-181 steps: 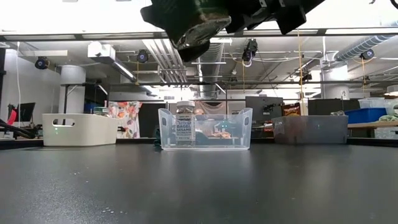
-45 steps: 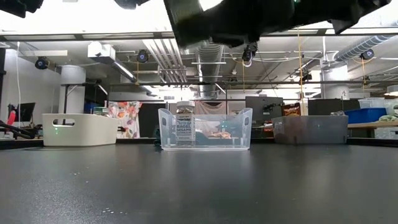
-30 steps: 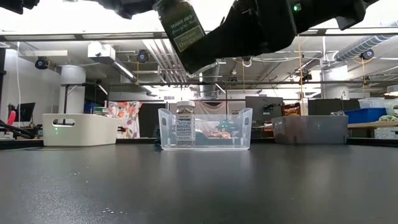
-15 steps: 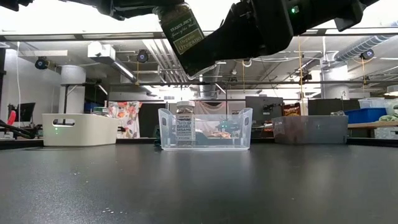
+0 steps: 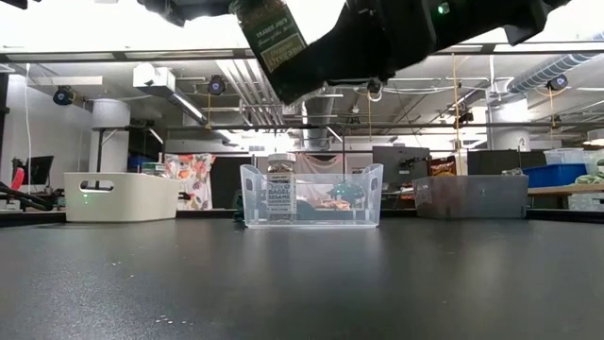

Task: Sort spices by type
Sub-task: Put the green spice bottle into the white bin

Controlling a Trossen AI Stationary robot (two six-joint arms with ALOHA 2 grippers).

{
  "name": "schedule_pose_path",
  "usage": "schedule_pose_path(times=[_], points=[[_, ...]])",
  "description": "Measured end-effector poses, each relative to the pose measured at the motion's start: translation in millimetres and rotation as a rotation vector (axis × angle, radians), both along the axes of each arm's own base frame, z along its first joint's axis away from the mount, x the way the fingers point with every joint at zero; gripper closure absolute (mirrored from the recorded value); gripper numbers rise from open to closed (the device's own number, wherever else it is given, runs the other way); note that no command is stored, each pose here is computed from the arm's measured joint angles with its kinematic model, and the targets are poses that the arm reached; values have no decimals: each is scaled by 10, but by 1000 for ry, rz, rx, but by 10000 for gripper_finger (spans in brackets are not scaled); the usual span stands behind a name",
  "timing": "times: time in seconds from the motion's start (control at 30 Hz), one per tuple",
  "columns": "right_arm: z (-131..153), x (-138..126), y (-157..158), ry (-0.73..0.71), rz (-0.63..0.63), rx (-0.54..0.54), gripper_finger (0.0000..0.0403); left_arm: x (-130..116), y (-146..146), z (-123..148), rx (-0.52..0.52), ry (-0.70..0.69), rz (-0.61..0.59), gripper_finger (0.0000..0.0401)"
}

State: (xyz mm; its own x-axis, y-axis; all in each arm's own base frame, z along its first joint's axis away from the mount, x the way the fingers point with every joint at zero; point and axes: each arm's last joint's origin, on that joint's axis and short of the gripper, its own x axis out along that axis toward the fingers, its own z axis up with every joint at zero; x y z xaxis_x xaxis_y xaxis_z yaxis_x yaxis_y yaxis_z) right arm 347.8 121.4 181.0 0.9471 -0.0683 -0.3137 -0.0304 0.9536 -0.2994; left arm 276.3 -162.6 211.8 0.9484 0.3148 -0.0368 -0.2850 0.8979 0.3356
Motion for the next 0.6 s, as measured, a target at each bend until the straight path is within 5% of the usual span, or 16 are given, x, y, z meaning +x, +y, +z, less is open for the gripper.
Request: schedule_pose_path(times=[0.23, 0.43, 0.6], points=[[4, 3, -16, -3, -31, 17, 82, -103, 79, 148, 27, 48, 21, 212], [-33, -14, -31, 17, -86, 8, 70, -365, 302, 411, 9, 117, 98, 212], [-30, -9, -42, 13, -93, 8, 82, -690, 627, 613, -86, 91, 318, 212]])
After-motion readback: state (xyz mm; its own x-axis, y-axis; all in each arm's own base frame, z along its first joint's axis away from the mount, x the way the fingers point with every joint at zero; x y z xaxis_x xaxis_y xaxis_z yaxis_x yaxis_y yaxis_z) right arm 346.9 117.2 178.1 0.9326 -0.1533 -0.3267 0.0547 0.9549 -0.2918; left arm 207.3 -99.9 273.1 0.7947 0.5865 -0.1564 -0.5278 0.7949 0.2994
